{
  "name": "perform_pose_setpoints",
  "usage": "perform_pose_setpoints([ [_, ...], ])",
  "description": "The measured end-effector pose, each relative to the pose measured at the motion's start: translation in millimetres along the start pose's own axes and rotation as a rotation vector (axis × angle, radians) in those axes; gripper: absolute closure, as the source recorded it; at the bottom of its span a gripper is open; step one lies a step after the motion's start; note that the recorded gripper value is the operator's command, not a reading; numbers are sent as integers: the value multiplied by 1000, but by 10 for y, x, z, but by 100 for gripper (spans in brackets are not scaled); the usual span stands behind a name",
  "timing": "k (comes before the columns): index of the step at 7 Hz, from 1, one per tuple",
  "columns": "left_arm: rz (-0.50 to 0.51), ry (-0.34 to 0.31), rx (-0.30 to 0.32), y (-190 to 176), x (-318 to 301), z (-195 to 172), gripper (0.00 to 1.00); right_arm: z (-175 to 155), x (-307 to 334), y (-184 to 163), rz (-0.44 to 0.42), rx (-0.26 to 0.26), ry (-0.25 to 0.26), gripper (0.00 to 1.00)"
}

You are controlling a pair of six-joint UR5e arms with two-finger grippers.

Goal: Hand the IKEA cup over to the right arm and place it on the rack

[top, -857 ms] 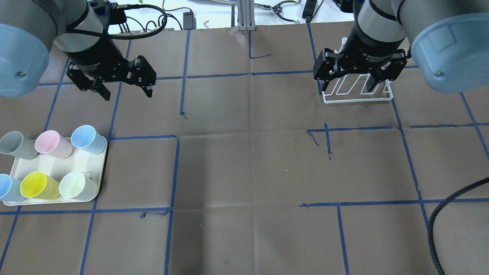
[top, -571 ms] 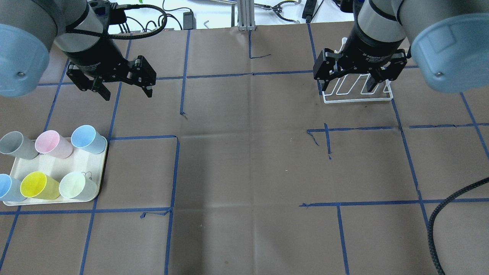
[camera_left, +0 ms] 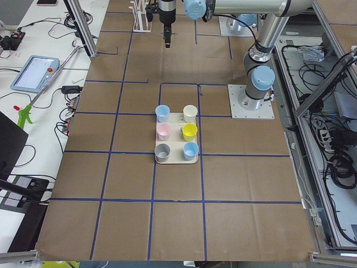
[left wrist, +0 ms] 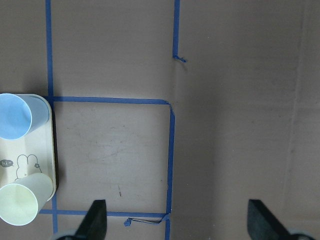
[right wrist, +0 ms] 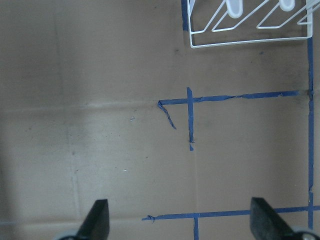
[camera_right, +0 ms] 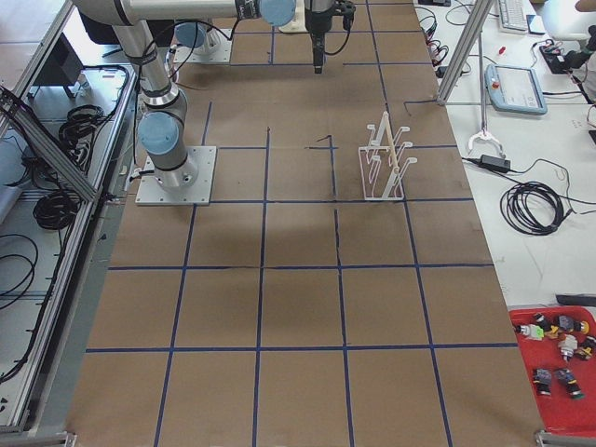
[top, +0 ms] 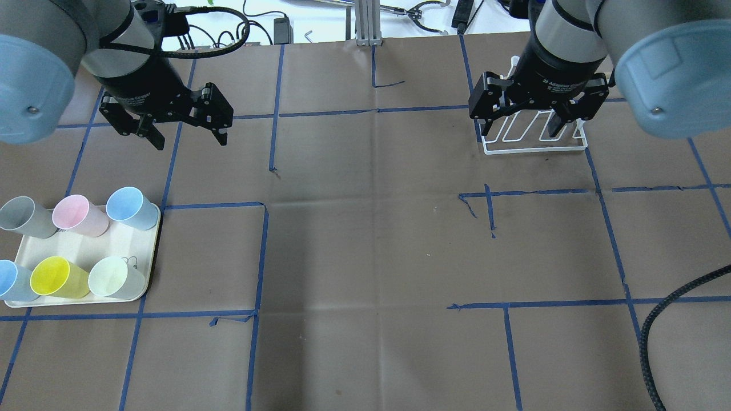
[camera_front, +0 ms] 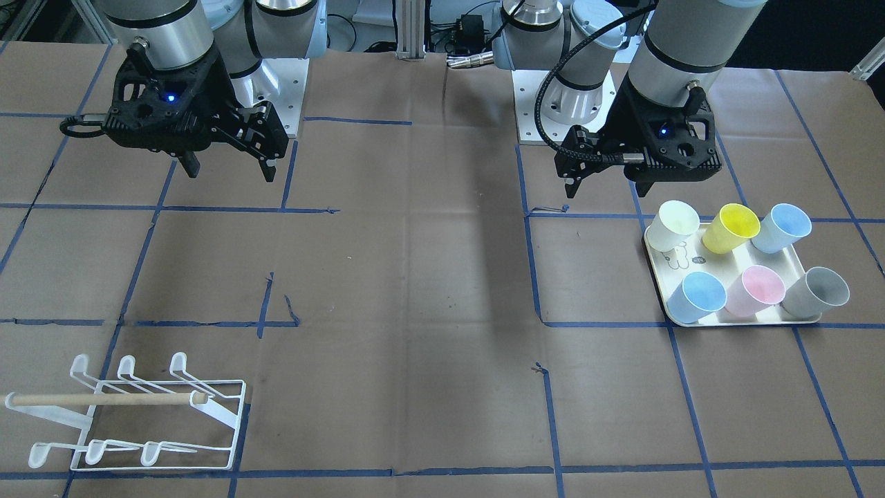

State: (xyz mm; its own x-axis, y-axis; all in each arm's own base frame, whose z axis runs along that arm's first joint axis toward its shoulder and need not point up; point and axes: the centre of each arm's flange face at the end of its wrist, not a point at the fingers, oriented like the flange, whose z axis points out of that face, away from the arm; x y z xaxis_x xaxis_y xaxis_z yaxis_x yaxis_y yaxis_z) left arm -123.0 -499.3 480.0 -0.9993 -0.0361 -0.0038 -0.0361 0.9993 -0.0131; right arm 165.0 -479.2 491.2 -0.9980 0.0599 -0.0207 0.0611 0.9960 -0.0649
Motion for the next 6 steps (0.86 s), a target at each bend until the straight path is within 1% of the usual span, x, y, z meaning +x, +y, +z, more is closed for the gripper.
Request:
perform_pose_setpoints([
  [3, 3, -2, -1, -4, -3, 7, 0, -26, 1, 6, -7, 4, 0, 0],
  [6, 5, -3, 6, -86, -71, 83, 0, -27, -7, 5, -9, 6, -6, 0],
])
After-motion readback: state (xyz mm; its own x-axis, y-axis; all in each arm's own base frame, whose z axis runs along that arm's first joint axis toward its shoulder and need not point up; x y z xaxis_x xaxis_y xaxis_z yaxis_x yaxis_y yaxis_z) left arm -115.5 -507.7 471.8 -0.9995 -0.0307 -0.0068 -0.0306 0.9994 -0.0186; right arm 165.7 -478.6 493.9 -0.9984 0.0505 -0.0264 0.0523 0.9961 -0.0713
